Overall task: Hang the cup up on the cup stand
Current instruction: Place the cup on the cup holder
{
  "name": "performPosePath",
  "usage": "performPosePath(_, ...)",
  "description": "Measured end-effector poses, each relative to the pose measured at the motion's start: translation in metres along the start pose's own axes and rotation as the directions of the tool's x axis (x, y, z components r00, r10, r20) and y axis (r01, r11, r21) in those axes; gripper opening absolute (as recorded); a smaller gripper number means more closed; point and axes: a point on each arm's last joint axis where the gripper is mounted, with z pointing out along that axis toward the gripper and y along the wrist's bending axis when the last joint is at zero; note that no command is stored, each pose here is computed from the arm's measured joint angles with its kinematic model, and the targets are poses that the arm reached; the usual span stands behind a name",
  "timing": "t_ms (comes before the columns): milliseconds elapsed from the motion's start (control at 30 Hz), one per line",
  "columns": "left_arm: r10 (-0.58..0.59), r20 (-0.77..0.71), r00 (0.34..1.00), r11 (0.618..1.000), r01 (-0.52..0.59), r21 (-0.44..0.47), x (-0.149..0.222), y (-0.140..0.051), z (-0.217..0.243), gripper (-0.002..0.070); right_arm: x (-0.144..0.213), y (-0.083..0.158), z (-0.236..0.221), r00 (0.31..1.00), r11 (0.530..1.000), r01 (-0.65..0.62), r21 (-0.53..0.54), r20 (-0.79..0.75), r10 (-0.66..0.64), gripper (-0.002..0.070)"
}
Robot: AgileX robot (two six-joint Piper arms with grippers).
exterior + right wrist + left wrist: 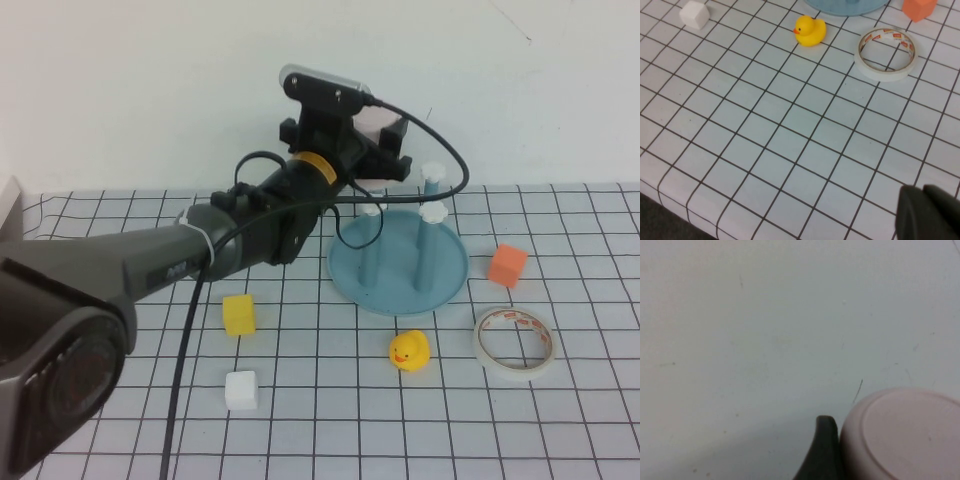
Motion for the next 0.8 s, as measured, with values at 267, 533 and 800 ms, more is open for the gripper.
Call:
performPosePath(267, -0.006, -0.011, 1.0, 1.0, 0.006, 0.004, 0.015, 0.001, 0.004, 0.0553, 0.0, 0.0, 0.0, 1.0, 1.0, 0.0, 0.0, 0.0, 0.0, 0.0)
performPosePath(533, 0.003, -0.023, 1.0, 1.0, -0.003, 0.007, 0.016, 0.001, 0.004, 0.0553, 0.0, 0.0, 0.0, 1.0, 1.0, 0.0, 0.0, 0.0, 0.0, 0.0)
performPosePath(800, 0.005, -0.112, 0.994, 1.0, -0.004, 0.012, 0.024, -0.002, 0.003, 0.0553, 0.0, 0.0, 0.0, 1.0, 1.0, 0.0, 0.0, 0.0, 0.0, 0.0)
